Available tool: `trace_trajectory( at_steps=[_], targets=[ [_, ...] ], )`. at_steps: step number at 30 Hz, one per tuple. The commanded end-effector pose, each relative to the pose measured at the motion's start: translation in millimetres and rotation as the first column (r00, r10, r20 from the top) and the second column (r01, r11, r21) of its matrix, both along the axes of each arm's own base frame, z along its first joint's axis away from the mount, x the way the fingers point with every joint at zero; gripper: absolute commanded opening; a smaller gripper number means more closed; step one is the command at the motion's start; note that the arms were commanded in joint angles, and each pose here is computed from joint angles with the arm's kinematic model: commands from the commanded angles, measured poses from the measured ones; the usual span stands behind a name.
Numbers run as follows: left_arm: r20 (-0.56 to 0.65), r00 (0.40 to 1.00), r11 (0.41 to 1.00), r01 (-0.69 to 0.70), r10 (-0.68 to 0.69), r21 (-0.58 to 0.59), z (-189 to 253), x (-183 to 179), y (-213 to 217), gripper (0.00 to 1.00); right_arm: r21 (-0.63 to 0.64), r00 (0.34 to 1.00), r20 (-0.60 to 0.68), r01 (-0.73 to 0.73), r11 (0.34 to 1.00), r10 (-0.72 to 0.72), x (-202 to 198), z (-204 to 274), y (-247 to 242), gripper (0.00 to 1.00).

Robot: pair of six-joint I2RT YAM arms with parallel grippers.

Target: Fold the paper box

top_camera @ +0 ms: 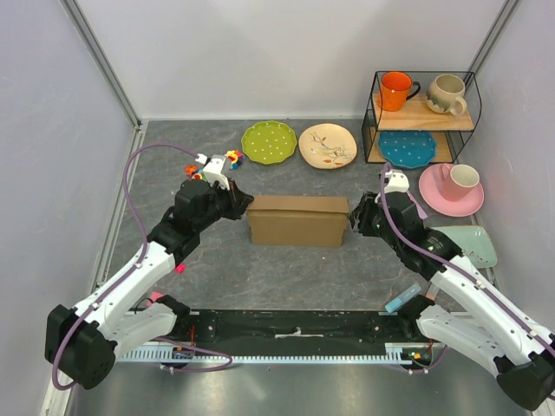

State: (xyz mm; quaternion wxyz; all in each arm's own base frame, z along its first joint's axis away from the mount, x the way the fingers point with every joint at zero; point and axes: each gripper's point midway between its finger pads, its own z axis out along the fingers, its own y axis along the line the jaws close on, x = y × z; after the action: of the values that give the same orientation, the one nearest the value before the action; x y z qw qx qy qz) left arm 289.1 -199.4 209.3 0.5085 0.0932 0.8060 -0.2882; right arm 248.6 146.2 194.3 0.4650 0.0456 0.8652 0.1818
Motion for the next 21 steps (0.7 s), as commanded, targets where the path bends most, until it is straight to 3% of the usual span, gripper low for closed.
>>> trace_trajectory(
  at_steps=[1, 8, 9, 12, 13, 16, 21],
  targets=[
    [-0.126, 0.992, 0.998, -0.004, 0.011, 0.058, -34.0, -10.1, 5.0, 0.13, -0.009, 0.998, 0.064, -0.008, 1.000, 0.009, -0.5, 41.7, -4.9, 0.47],
    [-0.116, 0.993, 0.998, -0.012, 0.019, 0.062, -28.2, -3.7, 3.8, 0.14, 0.040, 0.984, 0.179, -0.013, 0.999, 0.005, 2.3, 104.0, -5.6, 0.47],
    [-0.116, 0.993, 0.998, -0.016, 0.024, 0.065, -28.4, -3.1, 4.4, 0.14, 0.058, 0.979, 0.202, -0.018, 0.998, 0.006, 4.5, 113.0, -3.3, 0.44],
    [-0.116, 0.993, 0.998, -0.018, 0.026, 0.068, -29.1, -2.4, 4.7, 0.14, 0.130, 0.969, 0.246, -0.043, 0.991, 0.010, 10.7, 130.9, 8.9, 0.24],
    [-0.121, 0.992, 0.998, -0.021, 0.029, 0.067, -30.5, -2.7, 4.9, 0.14, 0.139, 0.971, 0.238, -0.052, 0.989, 0.017, 12.5, 124.6, 13.2, 0.15],
    [-0.127, 0.991, 0.998, -0.022, 0.030, 0.060, -32.3, -3.2, 4.2, 0.14, 0.158, 0.981, 0.190, -0.075, 0.985, 0.044, 19.0, 95.0, 27.9, 0.03],
    [-0.138, 0.990, 0.999, -0.012, 0.019, 0.052, -36.6, -4.2, 1.8, 0.14, 0.089, 0.998, -0.006, -0.057, 0.994, 0.058, 15.3, 6.5, 31.5, 0.00]
  ],
)
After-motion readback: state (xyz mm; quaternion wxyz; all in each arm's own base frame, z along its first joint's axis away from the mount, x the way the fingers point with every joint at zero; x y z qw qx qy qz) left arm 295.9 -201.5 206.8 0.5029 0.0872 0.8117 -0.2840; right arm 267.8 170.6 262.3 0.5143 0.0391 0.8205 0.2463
